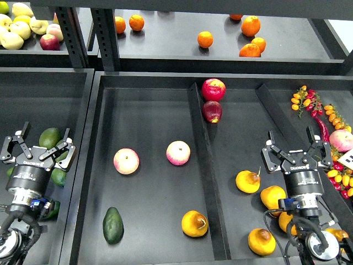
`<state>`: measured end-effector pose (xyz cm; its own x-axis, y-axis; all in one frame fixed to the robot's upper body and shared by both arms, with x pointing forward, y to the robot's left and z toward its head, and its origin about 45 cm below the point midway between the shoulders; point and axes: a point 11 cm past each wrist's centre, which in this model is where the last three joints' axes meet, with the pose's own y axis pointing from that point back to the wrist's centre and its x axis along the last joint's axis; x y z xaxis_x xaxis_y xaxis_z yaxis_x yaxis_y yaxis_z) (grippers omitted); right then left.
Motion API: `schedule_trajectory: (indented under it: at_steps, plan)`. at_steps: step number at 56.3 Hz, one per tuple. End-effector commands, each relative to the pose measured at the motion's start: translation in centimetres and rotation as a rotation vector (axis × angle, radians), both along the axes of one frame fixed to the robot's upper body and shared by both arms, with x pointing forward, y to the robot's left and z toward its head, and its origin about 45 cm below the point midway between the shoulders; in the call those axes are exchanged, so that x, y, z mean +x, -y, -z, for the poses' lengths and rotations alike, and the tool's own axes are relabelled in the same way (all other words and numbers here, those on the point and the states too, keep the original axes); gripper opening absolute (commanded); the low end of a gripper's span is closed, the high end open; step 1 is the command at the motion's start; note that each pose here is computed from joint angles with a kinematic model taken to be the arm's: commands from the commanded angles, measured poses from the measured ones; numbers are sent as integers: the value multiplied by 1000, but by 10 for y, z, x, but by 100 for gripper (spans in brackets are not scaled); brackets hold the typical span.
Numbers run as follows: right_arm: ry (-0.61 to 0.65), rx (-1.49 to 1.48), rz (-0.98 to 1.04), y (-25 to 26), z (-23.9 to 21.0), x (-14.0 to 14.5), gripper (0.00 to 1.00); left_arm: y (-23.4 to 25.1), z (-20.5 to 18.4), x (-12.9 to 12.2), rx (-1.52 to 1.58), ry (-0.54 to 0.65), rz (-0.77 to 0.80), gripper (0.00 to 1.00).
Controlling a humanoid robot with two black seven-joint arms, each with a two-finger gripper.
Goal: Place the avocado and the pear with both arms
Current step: 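Raise the left gripper out of the avocado bin toward the middle bin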
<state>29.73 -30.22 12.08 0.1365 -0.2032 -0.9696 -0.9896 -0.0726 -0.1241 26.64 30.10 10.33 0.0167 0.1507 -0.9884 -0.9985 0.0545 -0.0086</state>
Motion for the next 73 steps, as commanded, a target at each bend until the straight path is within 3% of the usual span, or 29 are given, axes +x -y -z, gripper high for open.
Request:
schedule_trajectory:
  at_steps: [1,46,58,68,73]
  plan:
    - [5,1,1,0,-2,2,100,0,0,1,0,1,1,100]
    - [9,4,11,3,-3,2,100,14,-4,5,-13,12,50,100]
    - [8,5,15,5,-3,3,100,24,-8,12,-7,16,159,100]
    - [11,7,22,6,-5,12,100,49,-30,35,6,73,330,100]
    - [17,9,35,10,-8,18,100,36,-45,46,81,88,410,100]
